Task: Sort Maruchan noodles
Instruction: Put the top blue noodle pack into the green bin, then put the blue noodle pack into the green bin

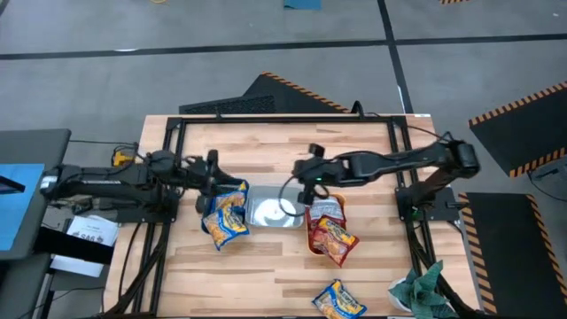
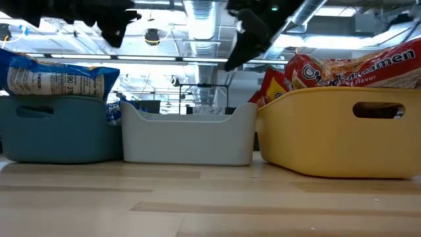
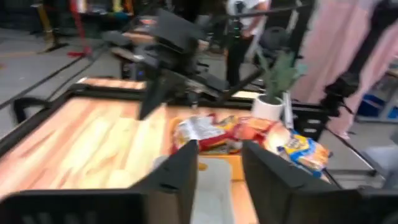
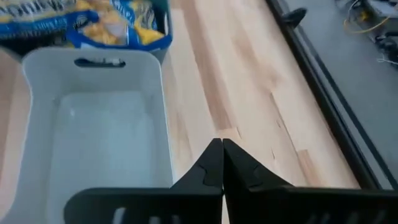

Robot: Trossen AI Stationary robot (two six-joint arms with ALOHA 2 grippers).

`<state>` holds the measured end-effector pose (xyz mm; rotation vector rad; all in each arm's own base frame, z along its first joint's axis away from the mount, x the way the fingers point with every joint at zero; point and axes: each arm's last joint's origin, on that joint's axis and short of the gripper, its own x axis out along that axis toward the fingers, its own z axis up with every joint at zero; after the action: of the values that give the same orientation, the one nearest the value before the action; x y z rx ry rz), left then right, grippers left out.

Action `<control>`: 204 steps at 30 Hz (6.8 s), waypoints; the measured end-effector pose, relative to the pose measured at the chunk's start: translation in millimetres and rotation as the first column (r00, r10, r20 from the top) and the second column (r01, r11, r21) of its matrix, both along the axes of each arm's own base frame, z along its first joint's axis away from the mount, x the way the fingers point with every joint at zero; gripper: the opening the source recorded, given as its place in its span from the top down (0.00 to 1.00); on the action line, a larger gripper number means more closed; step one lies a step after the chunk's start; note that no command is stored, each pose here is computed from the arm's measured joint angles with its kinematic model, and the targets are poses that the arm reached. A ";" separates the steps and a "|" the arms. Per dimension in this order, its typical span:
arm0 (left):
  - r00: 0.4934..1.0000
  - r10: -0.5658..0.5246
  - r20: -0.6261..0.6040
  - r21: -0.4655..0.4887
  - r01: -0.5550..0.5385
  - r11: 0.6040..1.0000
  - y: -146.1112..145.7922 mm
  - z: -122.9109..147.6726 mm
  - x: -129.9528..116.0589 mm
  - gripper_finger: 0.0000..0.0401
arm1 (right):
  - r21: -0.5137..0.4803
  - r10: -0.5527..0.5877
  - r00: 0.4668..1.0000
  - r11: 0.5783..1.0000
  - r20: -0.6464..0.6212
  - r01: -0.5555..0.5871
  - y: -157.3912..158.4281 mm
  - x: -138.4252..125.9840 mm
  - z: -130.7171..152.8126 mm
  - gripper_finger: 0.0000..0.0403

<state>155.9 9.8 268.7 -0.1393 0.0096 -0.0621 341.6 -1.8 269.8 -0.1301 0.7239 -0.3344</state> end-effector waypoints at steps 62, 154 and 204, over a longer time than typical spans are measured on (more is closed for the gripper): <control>0.293 0.540 -0.789 0.590 0.114 0.799 -171.3 -47.7 42.5 1.00 | -0.033 -0.119 0.987 0.992 0.104 0.123 -21.2 -30.4 -18.2 0.95; 0.924 -0.380 0.049 0.204 0.363 0.909 -115.2 30.1 -6.3 1.00 | 0.414 -0.416 0.592 0.444 -0.690 0.795 307.1 -16.5 -68.9 0.33; 0.998 0.015 -0.057 0.148 -0.006 0.989 -70.6 29.4 -70.5 1.00 | 0.277 -0.485 0.597 0.579 -0.639 0.767 304.1 18.0 -69.1 0.98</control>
<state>85.5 -60.7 298.1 0.0075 0.0715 -0.0464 359.6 302.3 200.7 0.6493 1.3723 -0.8270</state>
